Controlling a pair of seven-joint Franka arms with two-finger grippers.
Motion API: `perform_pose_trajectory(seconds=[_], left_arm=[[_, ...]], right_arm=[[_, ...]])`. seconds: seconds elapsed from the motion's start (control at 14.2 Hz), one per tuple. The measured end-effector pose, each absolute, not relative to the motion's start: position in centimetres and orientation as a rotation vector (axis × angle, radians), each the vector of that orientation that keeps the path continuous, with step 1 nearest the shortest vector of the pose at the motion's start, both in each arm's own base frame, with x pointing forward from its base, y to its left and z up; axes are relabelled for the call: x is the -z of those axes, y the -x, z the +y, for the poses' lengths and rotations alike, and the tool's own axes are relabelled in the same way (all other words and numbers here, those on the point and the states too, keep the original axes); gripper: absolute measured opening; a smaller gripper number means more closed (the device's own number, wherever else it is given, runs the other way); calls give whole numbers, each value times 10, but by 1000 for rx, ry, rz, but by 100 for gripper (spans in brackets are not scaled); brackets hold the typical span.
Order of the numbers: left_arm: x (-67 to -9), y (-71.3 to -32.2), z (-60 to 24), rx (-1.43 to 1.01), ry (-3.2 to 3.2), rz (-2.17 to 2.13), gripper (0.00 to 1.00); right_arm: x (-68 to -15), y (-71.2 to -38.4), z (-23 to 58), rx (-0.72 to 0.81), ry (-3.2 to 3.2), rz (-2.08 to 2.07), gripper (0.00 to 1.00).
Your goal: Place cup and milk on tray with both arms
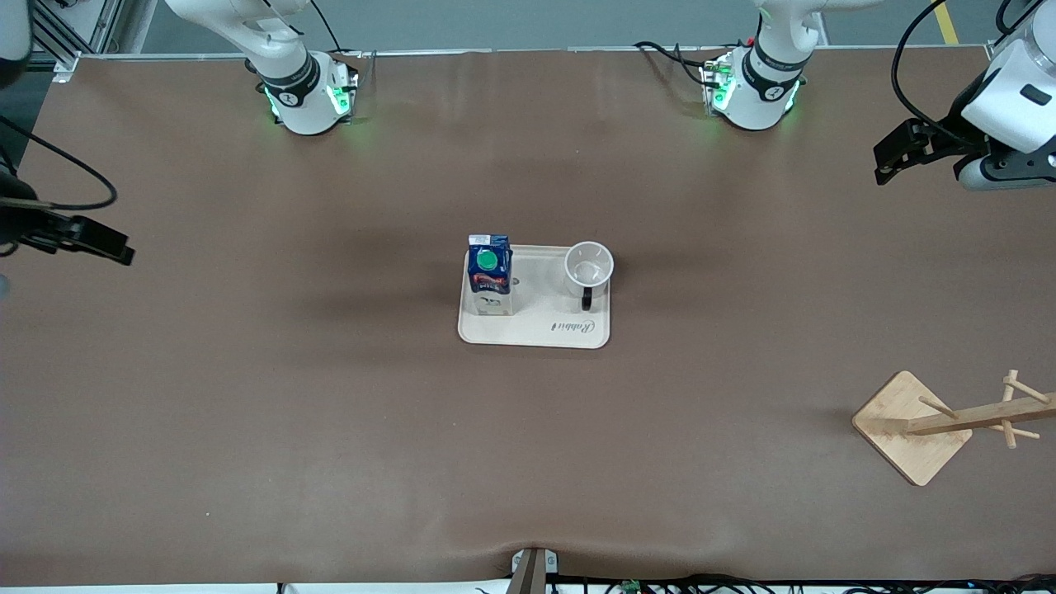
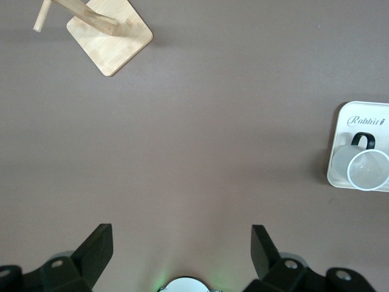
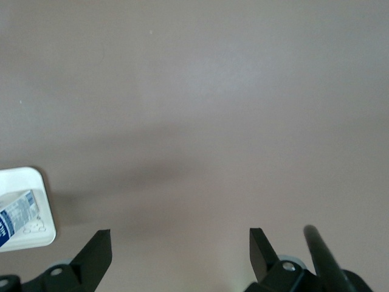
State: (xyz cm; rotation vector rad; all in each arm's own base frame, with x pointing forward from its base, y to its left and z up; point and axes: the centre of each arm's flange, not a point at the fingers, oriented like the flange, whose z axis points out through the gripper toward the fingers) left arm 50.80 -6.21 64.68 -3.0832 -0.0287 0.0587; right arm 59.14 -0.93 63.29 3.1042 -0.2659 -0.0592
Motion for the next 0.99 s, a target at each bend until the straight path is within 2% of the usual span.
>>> perform_pose_trajectory(seconds=[0.21,0.35,0.49,0.71,0.99], left_arm=[[-649,-506,-62,-53,3083,-29,100],[-653,-502,-62,-47,3082,-29,100],[-656,-500,-62,-38,3082,-29,100],[-662,-500,-62,-16,3084,-31,100],[-666,-500,-62,-3,3085,-31,100]], right_arm=[[-610,-559,-34,-35,-3128,-197,100],[-594,-532,-42,66,-3138,-160,100],[-591,-519,-40,144,-3139,-147,100],[-597,-523,-44,102,-3141,-158,100],[-641,-537,-52,-54,-3136,-168,100]])
